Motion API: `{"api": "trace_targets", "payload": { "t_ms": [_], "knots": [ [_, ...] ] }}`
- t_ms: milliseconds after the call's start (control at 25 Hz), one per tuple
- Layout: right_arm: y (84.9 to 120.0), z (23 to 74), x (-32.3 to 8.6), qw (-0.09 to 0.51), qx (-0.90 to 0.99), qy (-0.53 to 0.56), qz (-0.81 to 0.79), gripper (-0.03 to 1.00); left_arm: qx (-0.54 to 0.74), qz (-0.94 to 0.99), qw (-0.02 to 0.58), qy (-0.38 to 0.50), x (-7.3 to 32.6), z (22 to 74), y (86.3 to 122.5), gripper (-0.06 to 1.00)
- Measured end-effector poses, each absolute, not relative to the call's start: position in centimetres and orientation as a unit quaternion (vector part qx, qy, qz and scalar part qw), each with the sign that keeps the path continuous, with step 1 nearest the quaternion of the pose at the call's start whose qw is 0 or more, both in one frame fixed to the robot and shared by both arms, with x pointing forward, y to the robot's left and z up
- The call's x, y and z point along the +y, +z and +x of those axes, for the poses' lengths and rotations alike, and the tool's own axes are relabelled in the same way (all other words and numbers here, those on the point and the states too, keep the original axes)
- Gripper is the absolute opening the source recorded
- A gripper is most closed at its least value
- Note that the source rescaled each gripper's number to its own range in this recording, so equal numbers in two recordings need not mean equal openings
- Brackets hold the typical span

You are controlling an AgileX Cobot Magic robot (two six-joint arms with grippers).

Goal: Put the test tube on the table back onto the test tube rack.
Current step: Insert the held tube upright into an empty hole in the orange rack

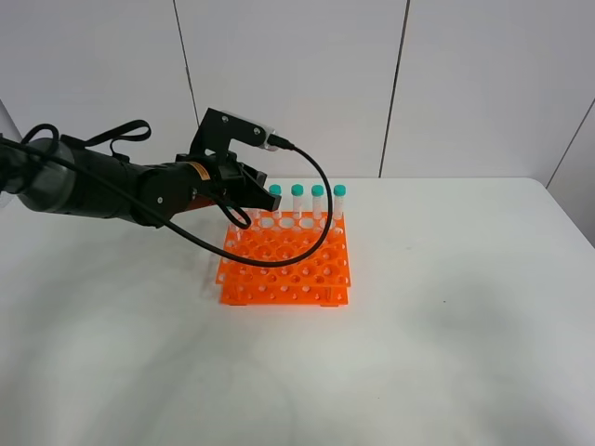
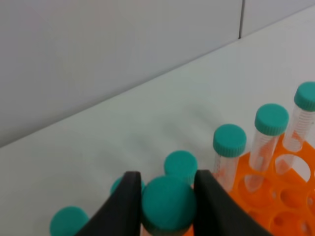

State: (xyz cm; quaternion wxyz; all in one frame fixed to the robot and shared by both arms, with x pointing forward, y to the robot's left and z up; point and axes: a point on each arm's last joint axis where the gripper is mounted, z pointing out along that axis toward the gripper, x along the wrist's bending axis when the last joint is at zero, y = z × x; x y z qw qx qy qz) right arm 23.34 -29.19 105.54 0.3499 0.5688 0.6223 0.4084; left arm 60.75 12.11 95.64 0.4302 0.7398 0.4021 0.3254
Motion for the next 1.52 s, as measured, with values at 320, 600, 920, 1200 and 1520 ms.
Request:
{"api": "trace_targets", "payload": {
  "t_ms": [320,600,920,1200,1520],
  "knots": [
    [105.5,23.3,-29.2,0.35,0.622,0.408,0.569,1.0,0.403,0.746,0.42,0.321,12.2,60.8,95.0,0.0],
    [105.5,23.3,-29.2,0.35,0.622,0.408,0.569,1.0,0.404,0.746,0.421,0.322,12.2,60.9,95.1,0.0],
    [105.5,23.3,-29.2,0.35,0.622,0.408,0.569,1.0,0.409,0.746,0.422,0.313,12.2,60.7,96.8,0.0],
    [105.5,23.3,-29.2,0.35,0.622,0.409,0.569,1.0,0.435,0.739,0.424,0.293,12.2,60.6,96.6,0.0],
    [105.5,23.3,-29.2,0.35,0.622,0.409,0.569,1.0,0.436,0.738,0.424,0.294,12.2,60.8,95.9,0.0]
  ]
}}
